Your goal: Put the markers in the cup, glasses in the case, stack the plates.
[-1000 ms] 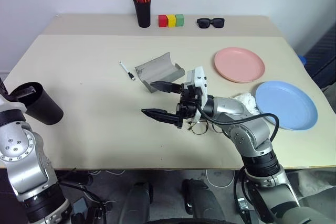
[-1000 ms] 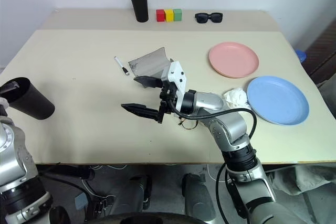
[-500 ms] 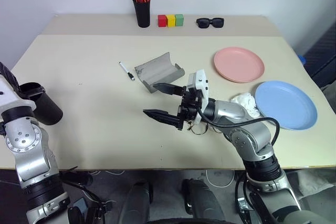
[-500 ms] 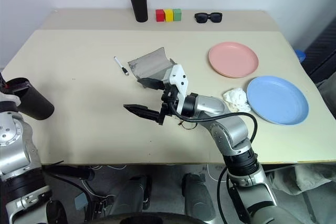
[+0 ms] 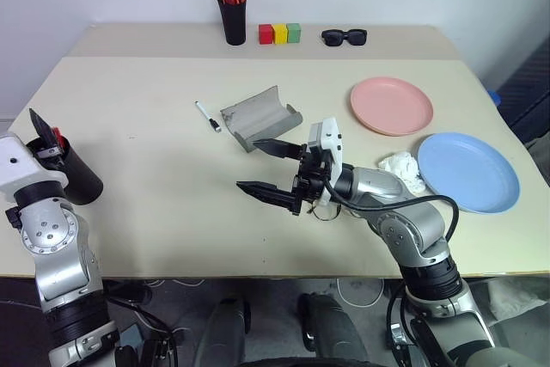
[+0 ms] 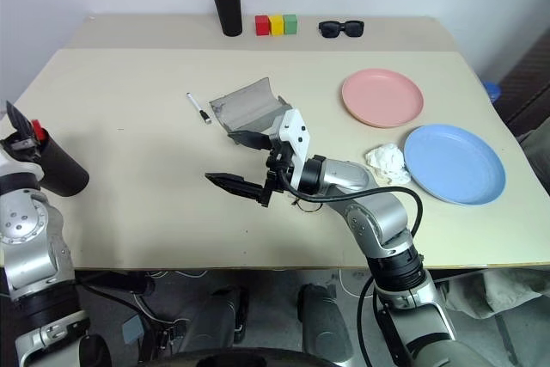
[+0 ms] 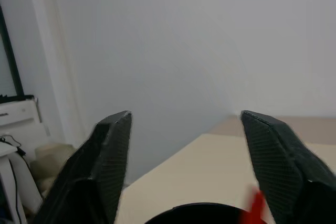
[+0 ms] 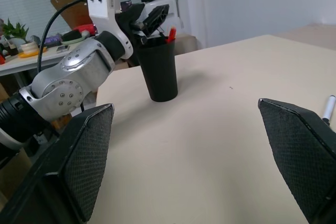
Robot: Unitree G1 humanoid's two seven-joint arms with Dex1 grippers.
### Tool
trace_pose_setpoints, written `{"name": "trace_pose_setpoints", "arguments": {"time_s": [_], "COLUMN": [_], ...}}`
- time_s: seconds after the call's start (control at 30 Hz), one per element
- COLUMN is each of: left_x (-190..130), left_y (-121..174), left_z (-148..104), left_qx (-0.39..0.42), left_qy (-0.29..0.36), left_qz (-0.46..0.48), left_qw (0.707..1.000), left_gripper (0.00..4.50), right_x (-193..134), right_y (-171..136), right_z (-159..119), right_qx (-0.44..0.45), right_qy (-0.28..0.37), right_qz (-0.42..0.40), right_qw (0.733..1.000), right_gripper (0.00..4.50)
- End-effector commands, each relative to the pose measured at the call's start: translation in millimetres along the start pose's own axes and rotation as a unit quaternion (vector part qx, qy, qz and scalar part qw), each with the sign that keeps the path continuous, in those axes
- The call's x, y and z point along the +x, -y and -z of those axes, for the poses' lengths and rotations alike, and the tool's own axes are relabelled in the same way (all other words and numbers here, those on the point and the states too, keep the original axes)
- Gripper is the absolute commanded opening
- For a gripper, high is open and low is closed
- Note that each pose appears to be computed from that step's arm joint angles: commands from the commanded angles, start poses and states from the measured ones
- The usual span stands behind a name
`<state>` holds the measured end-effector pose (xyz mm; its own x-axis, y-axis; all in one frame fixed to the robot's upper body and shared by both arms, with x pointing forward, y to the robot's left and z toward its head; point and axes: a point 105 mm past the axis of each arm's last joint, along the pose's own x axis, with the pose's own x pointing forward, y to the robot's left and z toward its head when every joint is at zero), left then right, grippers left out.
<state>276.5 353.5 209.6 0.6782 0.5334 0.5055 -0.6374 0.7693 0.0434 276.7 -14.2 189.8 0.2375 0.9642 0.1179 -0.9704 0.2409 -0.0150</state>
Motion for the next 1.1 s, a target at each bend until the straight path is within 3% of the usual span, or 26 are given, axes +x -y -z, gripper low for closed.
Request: {"name": "trace_pose_setpoints", "arguments": {"time_s": [0.03,0.1,0.23,0.3,0.37,0.53,0.67,0.87,1.1], "left_x": [4,9,14,16,18,12,9,3,1], "left_y": [7,20,86,115,141,195,227,261,267], "left_z": [-26,-39,-79,-79,-65,-7,33,51,62], "left_qx": [-0.022,-0.045,-0.104,-0.121,-0.123,-0.079,-0.050,-0.045,-0.049], "left_qy": [0.041,0.054,0.078,0.032,-0.048,-0.264,-0.378,-0.438,-0.468], "left_qz": [0.006,0.027,0.166,0.217,0.240,0.247,0.224,0.230,0.206], "left_qw": [0.999,0.997,0.977,0.968,0.962,0.929,0.897,0.868,0.858], "left_gripper": [3.21,3.21,3.21,3.74,4.44,4.44,4.44,4.44,4.44], "right_x": [2,0,-9,-14,-19,-29,-33,-35,-42], "right_y": [-7,-4,8,14,20,30,31,28,27], "right_z": [-13,-14,-17,-19,-21,-21,-20,-17,-15], "right_qx": [-0.023,-0.025,-0.032,-0.036,-0.040,-0.047,-0.050,-0.050,-0.051], "right_qy": [0.016,0.015,0.014,0.013,0.012,0.006,0.005,0.005,-0.001], "right_qz": [-0.016,-0.010,0.019,0.034,0.049,0.075,0.088,0.098,0.114], "right_qw": [0.999,1.000,0.999,0.999,0.998,0.996,0.995,0.994,0.992], "right_gripper": [4.50,4.50,4.50,4.50,4.50,4.50,4.50,4.50,4.50]}}
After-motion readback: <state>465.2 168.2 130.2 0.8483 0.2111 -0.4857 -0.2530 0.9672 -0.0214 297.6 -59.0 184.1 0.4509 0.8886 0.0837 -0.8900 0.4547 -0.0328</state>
